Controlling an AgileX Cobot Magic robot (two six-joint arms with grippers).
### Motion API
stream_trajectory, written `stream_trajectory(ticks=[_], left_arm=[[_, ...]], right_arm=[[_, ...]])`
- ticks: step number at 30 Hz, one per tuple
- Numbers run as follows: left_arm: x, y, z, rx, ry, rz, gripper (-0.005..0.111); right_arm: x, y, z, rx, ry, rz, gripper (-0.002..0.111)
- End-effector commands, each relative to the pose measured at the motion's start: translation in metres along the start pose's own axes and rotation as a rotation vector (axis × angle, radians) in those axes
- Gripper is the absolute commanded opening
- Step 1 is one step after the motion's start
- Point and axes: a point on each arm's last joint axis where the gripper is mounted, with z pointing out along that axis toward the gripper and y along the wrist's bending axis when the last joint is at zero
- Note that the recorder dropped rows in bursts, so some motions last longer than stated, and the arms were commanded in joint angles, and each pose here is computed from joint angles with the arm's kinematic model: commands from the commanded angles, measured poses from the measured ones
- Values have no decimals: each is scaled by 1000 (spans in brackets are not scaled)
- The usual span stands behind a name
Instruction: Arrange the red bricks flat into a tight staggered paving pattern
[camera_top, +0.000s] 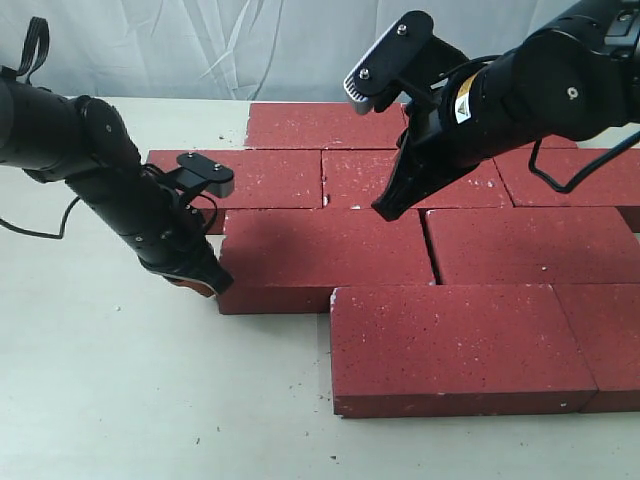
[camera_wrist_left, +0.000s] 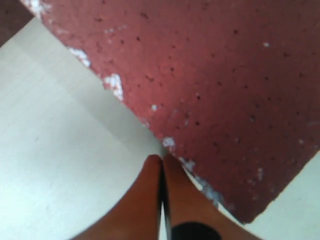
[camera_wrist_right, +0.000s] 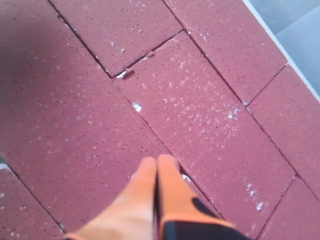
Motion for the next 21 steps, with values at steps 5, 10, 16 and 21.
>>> stream_trajectory(ticks=[5,10,16,21], left_arm=[[-10,-13,3,-8,-45,35,0],[-10,-13,3,-12,-42,42,0],[-1,-2,0,-18,16,54,0],[-2,13,-4,-64,-25,9,0]], right_arm=[[1,-2,0,4,-6,10,-1],[1,-2,0,4,-6,10,-1],[1,-2,0,4,-6,10,-1],[0,-1,0,2,-11,16,-1]])
